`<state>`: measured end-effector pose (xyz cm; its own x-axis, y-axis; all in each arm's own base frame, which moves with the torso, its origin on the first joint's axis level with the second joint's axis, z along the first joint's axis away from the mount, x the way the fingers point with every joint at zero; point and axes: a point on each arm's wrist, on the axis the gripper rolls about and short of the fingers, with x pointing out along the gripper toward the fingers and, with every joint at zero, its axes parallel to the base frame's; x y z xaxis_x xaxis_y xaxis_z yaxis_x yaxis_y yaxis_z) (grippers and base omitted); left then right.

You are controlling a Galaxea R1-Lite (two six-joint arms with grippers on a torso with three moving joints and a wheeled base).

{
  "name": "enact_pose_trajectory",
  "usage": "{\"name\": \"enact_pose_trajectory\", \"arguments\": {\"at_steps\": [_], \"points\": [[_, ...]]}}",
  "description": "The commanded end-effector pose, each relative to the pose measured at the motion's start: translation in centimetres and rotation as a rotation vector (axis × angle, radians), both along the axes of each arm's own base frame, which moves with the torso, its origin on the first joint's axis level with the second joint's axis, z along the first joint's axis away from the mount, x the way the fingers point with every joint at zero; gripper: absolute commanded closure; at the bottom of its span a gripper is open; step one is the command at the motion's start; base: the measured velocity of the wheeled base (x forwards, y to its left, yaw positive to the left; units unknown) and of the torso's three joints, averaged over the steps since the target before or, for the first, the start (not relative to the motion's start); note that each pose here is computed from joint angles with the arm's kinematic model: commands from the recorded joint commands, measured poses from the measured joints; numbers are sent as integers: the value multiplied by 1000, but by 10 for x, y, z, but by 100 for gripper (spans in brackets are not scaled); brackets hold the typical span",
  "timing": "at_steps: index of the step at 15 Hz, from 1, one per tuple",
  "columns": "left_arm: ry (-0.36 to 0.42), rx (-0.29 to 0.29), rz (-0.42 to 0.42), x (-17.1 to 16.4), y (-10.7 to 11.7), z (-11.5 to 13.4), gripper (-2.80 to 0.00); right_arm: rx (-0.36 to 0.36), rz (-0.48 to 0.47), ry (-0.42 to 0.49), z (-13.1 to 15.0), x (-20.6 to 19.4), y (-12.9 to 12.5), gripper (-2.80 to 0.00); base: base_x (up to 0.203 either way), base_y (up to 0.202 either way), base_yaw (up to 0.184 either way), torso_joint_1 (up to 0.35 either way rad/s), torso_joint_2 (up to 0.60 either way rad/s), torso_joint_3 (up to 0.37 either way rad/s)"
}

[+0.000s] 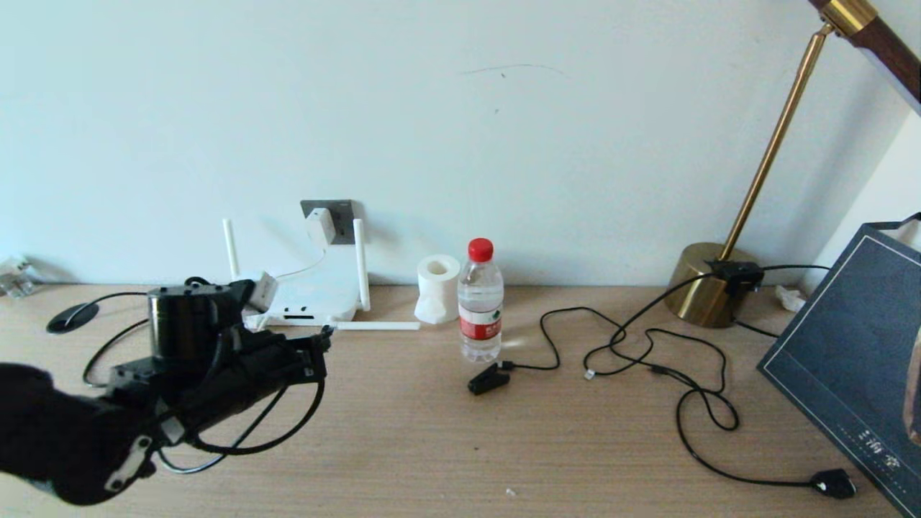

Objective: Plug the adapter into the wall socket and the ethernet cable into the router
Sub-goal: Align cable and router interface

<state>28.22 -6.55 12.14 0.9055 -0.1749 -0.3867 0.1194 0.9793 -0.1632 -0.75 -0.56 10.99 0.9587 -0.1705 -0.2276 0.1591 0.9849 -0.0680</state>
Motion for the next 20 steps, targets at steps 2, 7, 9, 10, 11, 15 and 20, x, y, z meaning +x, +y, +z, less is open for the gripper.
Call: {"name": "enact_pose_trajectory", "arguments": {"at_steps": [2, 7, 9, 10, 11, 15, 20], "points": [[44, 15, 24, 20, 0, -22, 0, 87, 146, 20, -17, 2, 4, -280, 0, 0, 0, 0, 0, 0], [27, 50, 25, 33, 1, -38, 0, 15, 250, 74, -30, 2, 6, 0, 0, 0, 0, 0, 0, 0], [30, 58, 31, 40, 0, -43, 0, 12, 253, 77, -30, 2, 6, 0, 0, 0, 0, 0, 0, 0], [33, 68, 54, 42, 2, -45, 0, 12, 253, 80, -30, 3, 6, 0, 0, 0, 0, 0, 0, 0], [33, 83, 63, 44, 4, -46, 0, 12, 256, 85, -30, 3, 6, 0, 0, 0, 0, 0, 0, 0], [40, 87, 110, 50, 20, -49, 0, 35, 238, 31, -30, 6, 6, 0, 0, 0, 0, 0, 0, 0], [21, 95, 158, 57, 41, -45, 0, 15, 242, 123, -31, 11, 6, 0, 0, 0, 0, 0, 0, 0]]}}
